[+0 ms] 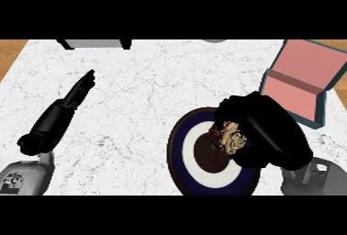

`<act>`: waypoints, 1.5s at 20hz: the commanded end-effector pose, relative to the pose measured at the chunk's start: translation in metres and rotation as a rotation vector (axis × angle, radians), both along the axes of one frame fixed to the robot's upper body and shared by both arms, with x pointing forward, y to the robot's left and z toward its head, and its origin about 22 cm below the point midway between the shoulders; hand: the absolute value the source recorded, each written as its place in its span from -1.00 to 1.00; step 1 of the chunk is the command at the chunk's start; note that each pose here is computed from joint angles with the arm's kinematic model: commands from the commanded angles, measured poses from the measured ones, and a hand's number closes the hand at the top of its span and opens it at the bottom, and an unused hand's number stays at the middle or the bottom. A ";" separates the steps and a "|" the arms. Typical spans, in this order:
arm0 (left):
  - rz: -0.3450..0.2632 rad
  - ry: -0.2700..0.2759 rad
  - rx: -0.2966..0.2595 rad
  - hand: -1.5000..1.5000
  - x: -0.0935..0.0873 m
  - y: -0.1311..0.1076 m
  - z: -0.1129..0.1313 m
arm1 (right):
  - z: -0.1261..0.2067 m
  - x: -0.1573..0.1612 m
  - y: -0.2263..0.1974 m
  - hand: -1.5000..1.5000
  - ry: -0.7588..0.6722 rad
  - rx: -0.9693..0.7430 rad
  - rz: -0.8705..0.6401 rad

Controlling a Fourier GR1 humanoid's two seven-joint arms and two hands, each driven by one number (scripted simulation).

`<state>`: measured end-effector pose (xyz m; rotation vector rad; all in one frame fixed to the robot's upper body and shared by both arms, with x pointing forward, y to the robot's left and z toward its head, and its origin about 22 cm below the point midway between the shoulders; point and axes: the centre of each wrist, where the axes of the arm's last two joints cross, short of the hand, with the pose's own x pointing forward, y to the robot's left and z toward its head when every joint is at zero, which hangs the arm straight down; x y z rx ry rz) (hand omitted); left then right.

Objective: Pick the cupcake from the plate and place it in the cardboard box

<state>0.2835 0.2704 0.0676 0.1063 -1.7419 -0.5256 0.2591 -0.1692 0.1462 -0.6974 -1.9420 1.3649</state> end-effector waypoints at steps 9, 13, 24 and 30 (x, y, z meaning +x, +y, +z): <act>-0.021 0.006 -0.011 0.00 0.008 -0.025 -0.007 | 0.058 0.073 -0.070 1.00 0.021 0.323 -0.420; -0.018 -0.004 -0.006 0.00 0.014 -0.006 0.010 | 0.067 0.099 -0.127 1.00 0.019 0.310 -0.472; -0.023 -0.025 -0.015 0.00 0.012 -0.010 -0.002 | 0.050 0.138 -0.205 1.00 0.342 -0.061 -0.554; -0.049 -0.018 0.005 0.00 0.010 -0.009 0.002 | 0.036 0.148 -0.231 1.00 0.478 -0.201 -0.556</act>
